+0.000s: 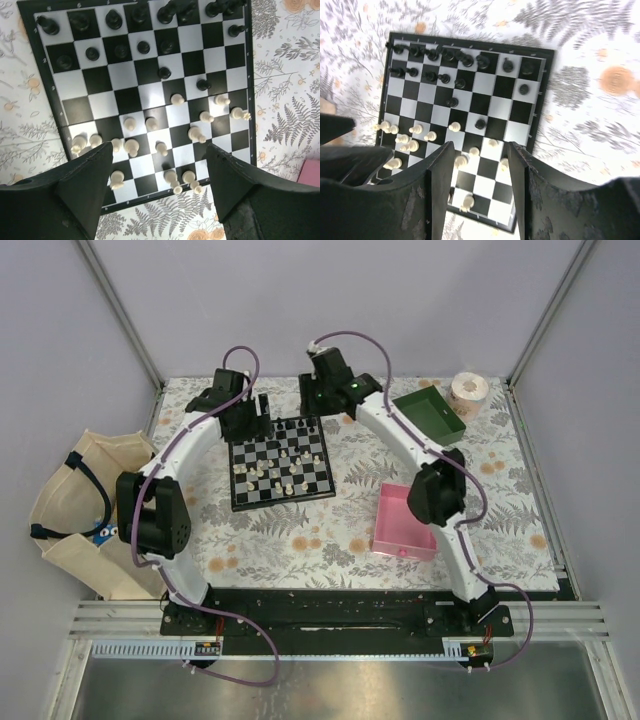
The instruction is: Set up the chess pieces on the board
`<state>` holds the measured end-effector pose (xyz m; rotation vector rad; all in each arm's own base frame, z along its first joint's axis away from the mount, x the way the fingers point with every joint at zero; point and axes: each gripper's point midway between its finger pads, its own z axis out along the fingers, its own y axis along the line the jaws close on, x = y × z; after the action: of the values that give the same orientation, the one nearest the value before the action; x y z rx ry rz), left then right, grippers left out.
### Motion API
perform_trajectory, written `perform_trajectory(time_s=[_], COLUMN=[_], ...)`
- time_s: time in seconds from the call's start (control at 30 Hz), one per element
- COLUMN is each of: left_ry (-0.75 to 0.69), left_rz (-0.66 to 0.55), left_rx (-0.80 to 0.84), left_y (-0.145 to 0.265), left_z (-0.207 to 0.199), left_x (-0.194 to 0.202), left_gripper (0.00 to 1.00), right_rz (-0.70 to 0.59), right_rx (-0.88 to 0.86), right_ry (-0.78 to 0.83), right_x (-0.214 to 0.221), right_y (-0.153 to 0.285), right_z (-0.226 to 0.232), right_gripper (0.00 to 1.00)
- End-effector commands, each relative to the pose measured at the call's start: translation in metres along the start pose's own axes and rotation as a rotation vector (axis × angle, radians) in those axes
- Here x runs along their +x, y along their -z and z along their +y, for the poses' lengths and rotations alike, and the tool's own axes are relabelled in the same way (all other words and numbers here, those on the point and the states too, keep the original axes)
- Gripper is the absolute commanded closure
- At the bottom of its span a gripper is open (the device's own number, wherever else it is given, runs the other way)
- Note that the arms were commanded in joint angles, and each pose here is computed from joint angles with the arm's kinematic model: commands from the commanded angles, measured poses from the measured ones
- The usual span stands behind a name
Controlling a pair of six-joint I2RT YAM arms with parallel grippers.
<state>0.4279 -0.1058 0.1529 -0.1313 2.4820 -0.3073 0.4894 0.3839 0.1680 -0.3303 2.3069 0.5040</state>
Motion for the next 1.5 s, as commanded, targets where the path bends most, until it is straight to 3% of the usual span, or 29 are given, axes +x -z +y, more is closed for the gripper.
perform_trajectory(time_s=[0.0,0.37,0.53,0.9,1.47], left_ry=[-0.049,-0.013,0.006,0.03,0.044], left_rz=[-0.037,0.056,0.092,0.065,0.093], left_rx=[-0.018,-0.037,-0.056,-0.112,-0.121], left_y=[-0.007,-0.06,-0.077,-0.1,-0.12], left_z=[-0.013,-0.03,-0.029,-0.024,-0.022], left_x=[-0.024,-0.013,-0.002,-0.018,-0.011], left_gripper=[0.22,0.3,0.37,0.41,0.48], right_rz=[-0.134,-0.178,-0.166,-0.113,-0.092], right_rx=[0.057,-0.047,-0.054,-0.123,-0.108], right_ry=[-0.155,-0.241,-0.261,-0.272,-0.272], right_x=[-0.054,-0.032,-0.01,0.01,0.018], right_y=[0.079,0.184,0.206,0.209,0.205], right_z=[-0.041,-0.063,-0.07,-0.06,-0.067], right_gripper=[0.44,0.41,0.4,0.41,0.41])
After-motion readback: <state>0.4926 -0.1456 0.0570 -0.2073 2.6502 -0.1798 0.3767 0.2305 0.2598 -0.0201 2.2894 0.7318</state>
